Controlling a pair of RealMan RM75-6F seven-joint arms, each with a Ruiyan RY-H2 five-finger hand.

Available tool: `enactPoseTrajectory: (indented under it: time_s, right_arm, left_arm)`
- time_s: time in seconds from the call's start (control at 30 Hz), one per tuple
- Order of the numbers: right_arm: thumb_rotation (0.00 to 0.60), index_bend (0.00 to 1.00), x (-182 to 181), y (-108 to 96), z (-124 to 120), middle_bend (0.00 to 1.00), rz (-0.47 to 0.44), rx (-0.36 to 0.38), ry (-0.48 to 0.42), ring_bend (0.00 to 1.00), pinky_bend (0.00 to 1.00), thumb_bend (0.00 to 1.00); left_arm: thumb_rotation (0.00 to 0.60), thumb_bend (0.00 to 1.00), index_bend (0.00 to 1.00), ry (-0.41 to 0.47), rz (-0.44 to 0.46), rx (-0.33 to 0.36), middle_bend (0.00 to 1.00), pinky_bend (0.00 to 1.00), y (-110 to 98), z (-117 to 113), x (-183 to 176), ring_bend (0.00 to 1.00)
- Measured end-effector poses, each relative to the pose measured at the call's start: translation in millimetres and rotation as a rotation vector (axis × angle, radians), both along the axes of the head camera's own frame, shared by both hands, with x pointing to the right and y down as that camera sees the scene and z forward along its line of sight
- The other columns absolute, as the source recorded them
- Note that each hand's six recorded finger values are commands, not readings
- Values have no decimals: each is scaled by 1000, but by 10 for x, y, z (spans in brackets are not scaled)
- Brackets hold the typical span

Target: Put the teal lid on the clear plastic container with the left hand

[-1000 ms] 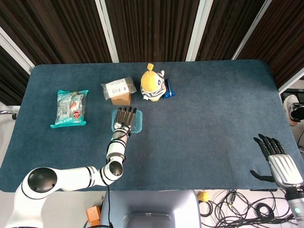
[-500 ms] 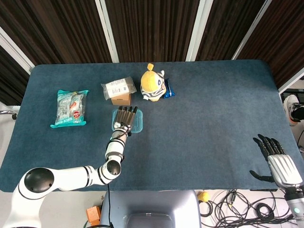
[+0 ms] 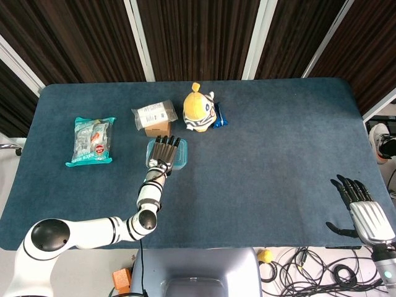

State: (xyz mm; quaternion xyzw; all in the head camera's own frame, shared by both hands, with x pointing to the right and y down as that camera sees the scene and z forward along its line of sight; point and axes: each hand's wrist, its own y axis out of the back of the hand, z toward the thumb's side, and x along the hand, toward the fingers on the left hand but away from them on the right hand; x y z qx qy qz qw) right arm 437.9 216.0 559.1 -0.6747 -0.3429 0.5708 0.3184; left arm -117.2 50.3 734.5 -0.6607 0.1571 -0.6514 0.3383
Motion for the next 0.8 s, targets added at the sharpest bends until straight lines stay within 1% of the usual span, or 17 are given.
enactPoseTrajectory:
  time_s: [0.2,0.33,0.5,0.6,0.7,0.8]
  right_arm:
    - [600,0,1,0,-2,0,0,1,1,0,0,110]
    - [600,0,0,1,-1,0,0,2,2,0,0,110]
    - [600,0,-20,15,8,0,-8,-2,4,0,0,110]
    - [600,0,-32,23,7,0,-10,-2,3,0,0,110]
    - [600,0,-40,28,2,0,-13,1,3,0,0,110]
    - [600,0,-53,40,-2,0,-17,1,2,0,0,110]
  left_arm:
    - [600,261,0,4,7,0,15,48,11,-20,3,0]
    - [600,261,0,1,20,-2,30,48,46,-58,2,4]
    - [600,263,0,-6,47,-8,97,44,122,-158,0,15]
    - [600,285,0,-11,62,-5,126,42,149,-224,-18,24]
    - [600,326,0,-22,72,4,181,38,155,-258,-56,44]
    - [600,330,0,-27,80,3,228,35,197,-262,-97,67]
